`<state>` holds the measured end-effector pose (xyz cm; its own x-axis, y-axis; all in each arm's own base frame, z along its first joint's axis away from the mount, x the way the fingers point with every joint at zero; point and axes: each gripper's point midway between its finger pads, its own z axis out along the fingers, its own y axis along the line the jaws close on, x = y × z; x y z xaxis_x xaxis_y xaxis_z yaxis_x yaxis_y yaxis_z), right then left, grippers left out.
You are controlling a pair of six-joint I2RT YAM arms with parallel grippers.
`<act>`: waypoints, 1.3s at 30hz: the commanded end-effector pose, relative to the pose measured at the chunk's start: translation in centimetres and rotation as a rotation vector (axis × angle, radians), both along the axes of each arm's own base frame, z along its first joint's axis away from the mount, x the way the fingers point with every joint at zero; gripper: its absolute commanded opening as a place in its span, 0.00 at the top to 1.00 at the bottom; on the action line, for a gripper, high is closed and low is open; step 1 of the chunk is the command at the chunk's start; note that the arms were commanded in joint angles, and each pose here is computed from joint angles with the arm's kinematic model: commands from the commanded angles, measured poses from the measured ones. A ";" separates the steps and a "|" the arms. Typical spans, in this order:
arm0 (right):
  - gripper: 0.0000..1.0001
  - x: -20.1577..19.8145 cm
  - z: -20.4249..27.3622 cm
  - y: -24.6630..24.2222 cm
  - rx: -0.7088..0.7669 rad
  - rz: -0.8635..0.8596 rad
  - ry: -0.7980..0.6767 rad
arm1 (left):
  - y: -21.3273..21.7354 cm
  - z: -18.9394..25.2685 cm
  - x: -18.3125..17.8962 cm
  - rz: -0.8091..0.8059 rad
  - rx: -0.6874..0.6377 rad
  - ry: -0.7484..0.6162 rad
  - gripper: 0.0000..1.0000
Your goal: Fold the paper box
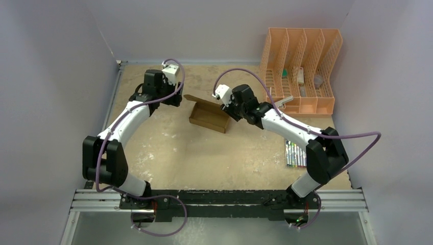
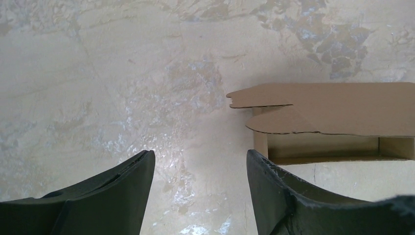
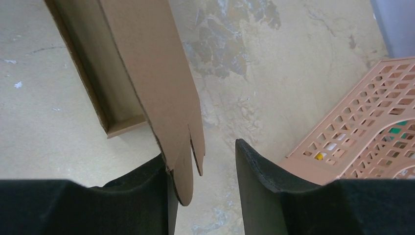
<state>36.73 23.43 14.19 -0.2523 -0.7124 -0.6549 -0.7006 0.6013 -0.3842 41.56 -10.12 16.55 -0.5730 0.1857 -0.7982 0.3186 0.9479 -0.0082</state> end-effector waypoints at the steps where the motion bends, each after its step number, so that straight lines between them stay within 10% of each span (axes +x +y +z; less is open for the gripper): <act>1: 0.55 1.0 1.3 0.8 0.035 0.048 -0.048 | -1.1 2.0 1.4 -0.121 0.029 -0.088 0.31; 14: 0.69 1.2 0.1 1.1 0.030 0.101 -0.040 | -2.9 2.0 1.9 -0.344 0.093 -0.174 0.33; 24: 1.00 0.8 0.3 1.4 0.041 0.174 -0.021 | -3.6 0.7 2.2 -0.526 0.192 -0.189 0.36; 39: 1.00 0.5 0.5 1.9 0.060 0.219 0.015 | -5.3 -2.1 1.9 -0.746 0.209 -0.128 0.48</act>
